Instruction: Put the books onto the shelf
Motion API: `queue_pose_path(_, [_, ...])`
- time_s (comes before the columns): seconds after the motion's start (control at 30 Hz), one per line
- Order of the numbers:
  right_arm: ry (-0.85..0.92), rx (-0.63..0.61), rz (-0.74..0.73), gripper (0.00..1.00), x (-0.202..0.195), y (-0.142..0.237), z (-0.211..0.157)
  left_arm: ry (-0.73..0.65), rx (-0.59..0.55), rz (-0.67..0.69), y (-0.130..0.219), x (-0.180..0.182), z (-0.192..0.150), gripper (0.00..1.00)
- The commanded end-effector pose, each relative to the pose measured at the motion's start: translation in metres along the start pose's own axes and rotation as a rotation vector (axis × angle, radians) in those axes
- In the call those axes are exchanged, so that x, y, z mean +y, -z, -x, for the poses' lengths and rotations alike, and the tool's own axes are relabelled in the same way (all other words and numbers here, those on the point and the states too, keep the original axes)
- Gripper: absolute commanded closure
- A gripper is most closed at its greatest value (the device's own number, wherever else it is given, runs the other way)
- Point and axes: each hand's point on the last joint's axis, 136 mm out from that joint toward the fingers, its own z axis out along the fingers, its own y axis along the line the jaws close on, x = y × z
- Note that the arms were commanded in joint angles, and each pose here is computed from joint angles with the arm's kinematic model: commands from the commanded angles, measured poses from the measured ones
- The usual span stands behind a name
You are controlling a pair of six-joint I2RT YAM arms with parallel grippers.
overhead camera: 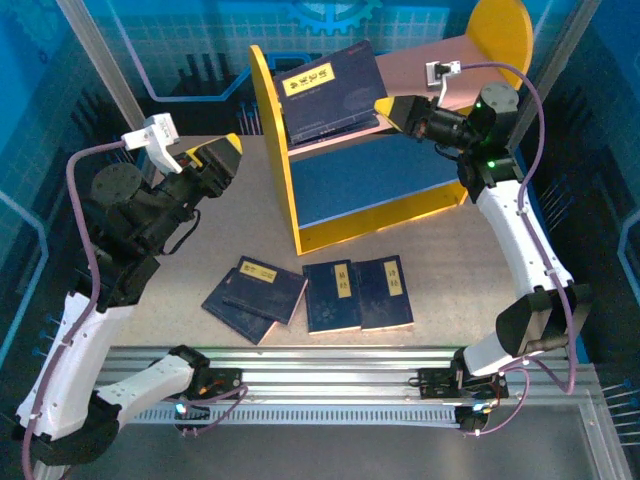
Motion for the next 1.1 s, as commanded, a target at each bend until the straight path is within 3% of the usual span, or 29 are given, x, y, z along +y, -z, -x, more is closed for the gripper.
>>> queue_pose_path(0.0, [0.075, -0.018, 0.03, 1.0, 0.02, -0.003, 0.006, -0.028, -0.005, 0.021, 0.002, 0.006, -0.002, 0.47])
queue_pose_path(0.9, [0.078, 0.007, 0.001, 1.0, 0.012, -0.014, -0.005, -0.026, 0.0, 0.033, -0.001, 0.011, -0.006, 0.45])
queue_pose_path(1.07, [0.096, 0.011, -0.031, 0.88, 0.011, -0.016, -0.007, -0.028, -0.001, 0.037, -0.001, 0.012, -0.006, 0.44])
